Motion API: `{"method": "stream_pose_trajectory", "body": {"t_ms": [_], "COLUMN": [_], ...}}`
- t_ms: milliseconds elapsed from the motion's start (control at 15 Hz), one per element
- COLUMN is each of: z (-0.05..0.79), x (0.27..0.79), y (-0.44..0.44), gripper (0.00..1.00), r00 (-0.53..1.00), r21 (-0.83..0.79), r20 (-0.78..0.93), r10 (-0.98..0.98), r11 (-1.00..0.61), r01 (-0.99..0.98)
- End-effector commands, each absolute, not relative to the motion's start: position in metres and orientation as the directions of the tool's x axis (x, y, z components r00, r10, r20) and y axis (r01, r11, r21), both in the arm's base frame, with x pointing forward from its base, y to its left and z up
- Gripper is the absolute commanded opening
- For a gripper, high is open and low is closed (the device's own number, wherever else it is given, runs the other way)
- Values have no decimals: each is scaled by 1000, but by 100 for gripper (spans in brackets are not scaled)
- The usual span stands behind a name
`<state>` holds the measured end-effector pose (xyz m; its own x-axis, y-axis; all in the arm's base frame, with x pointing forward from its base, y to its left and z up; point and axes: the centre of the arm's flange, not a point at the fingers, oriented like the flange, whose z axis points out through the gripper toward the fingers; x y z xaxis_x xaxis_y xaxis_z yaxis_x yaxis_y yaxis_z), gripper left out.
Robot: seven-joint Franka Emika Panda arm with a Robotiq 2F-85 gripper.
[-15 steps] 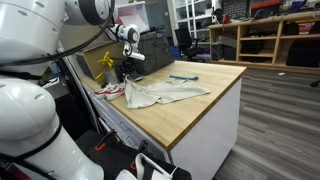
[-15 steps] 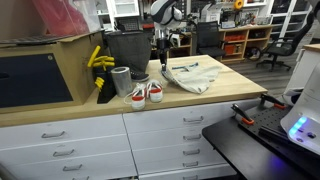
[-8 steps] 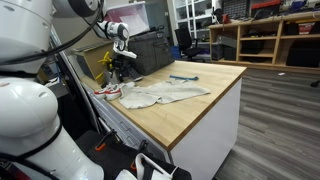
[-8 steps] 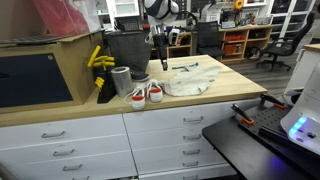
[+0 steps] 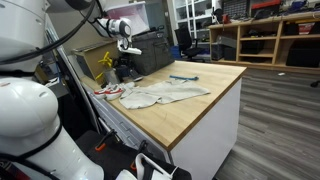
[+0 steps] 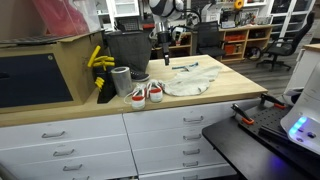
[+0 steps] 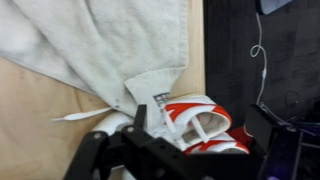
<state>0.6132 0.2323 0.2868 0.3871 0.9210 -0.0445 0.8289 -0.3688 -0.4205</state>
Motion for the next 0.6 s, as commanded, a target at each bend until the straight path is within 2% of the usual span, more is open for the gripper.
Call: {"method": "stream_pose_trajectory", "body": {"t_ms": [0,533], "z": [279,232], "x": [619,585], "y": [186,112], "gripper": [100,100], "r00": [497,729], "r21": [-261,54], "r20": [-80,-200], "r10": [864,655], "r11": [-499,-735], "r01": [826,676]}}
